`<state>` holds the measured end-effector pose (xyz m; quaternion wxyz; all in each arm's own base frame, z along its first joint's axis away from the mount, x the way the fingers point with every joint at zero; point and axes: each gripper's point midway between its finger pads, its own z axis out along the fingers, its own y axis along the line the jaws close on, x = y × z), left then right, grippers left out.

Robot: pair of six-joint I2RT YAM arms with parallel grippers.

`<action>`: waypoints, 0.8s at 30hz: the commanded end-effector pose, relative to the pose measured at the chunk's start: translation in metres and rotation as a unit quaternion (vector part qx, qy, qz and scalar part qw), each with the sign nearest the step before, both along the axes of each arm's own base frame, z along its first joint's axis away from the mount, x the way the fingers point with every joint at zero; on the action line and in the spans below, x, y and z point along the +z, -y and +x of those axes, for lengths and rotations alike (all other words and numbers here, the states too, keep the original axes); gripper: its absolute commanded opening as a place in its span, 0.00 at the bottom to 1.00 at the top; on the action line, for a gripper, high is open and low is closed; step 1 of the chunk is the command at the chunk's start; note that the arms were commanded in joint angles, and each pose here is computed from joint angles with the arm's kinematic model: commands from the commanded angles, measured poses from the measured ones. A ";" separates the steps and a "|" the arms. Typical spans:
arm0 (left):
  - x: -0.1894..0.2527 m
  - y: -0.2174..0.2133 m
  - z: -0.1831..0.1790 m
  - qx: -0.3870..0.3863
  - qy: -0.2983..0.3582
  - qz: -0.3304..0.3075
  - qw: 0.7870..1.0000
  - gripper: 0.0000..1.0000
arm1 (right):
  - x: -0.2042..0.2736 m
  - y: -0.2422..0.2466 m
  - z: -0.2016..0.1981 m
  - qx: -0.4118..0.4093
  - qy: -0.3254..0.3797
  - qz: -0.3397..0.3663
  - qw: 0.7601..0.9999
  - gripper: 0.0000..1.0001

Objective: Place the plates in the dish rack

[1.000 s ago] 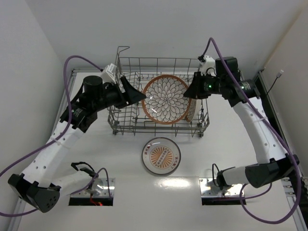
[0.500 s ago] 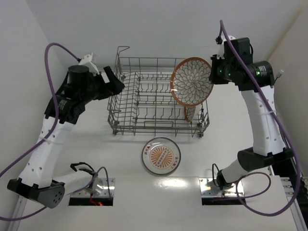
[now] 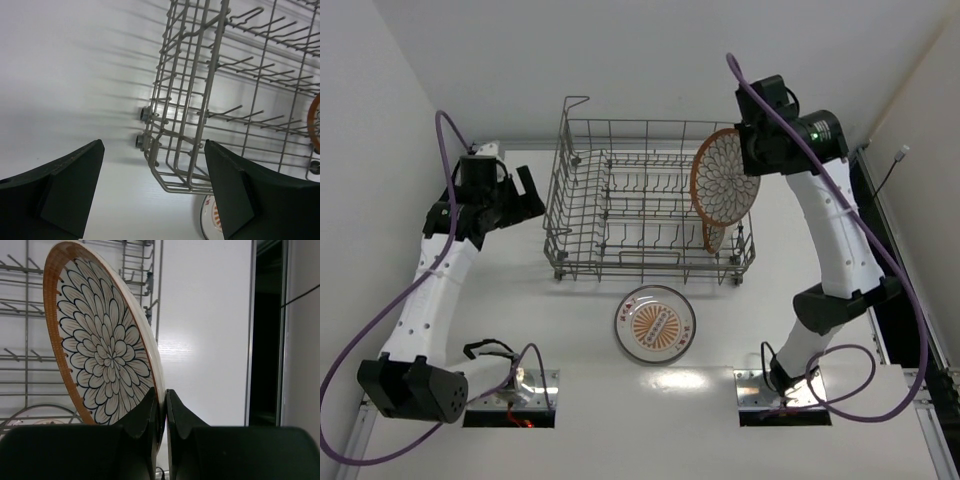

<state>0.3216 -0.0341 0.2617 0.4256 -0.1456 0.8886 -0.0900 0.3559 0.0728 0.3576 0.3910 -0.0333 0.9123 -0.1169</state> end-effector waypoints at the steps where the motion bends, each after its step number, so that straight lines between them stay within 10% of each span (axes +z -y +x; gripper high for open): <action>1: 0.009 -0.007 0.003 0.003 0.031 0.018 0.999 0.80 | 0.023 -0.015 0.004 -0.012 0.054 -0.005 0.998 0.00; 24: -0.001 -0.001 -0.012 -0.011 0.050 0.006 0.999 0.80 | -0.008 -0.034 0.013 -0.038 0.047 -0.218 0.974 0.00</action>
